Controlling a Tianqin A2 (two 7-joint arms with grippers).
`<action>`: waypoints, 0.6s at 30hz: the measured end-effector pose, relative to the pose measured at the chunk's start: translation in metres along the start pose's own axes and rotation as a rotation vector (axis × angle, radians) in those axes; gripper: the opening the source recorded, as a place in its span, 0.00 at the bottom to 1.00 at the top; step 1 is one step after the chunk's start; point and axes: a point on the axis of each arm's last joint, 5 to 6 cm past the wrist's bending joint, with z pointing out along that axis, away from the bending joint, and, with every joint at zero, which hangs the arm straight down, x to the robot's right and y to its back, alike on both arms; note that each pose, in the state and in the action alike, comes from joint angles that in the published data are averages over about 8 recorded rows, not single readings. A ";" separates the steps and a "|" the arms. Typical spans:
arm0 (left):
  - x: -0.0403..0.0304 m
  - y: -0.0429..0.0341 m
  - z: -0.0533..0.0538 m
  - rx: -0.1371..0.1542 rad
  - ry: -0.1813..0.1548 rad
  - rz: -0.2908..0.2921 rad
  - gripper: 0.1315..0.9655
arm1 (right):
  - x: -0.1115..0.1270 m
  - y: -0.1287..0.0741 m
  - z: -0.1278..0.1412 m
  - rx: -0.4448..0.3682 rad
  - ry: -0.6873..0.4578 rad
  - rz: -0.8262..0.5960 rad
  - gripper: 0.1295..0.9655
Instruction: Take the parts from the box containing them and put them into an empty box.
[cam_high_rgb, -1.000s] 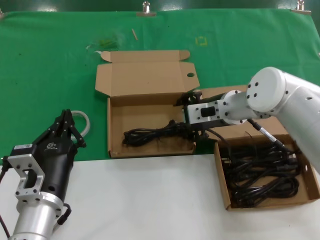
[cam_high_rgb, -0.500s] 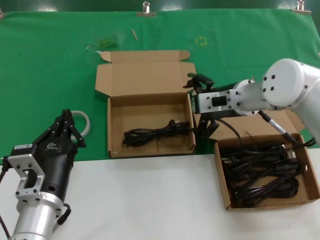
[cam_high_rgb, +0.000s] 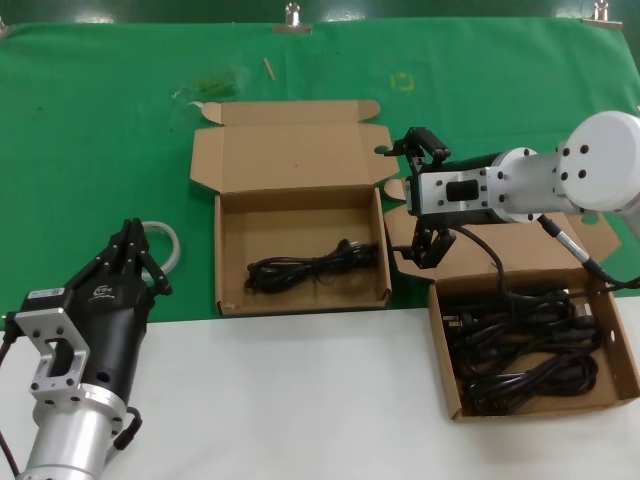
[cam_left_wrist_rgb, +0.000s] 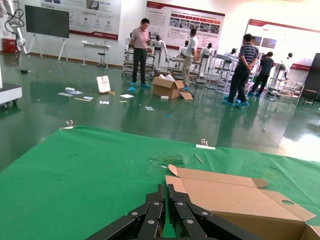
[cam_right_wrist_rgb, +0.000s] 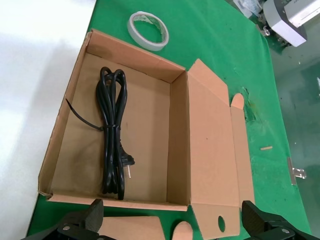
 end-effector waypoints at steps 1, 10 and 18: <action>0.0000 0.0000 0.000 0.000 0.000 0.000 0.03 | 0.000 0.000 0.000 0.000 0.000 0.000 0.98; 0.0000 0.0000 0.000 0.000 0.000 0.000 0.03 | 0.000 0.000 0.000 0.000 0.001 0.000 0.99; 0.0000 0.0000 0.000 0.000 0.000 0.000 0.07 | 0.000 0.000 0.000 0.000 0.001 0.000 1.00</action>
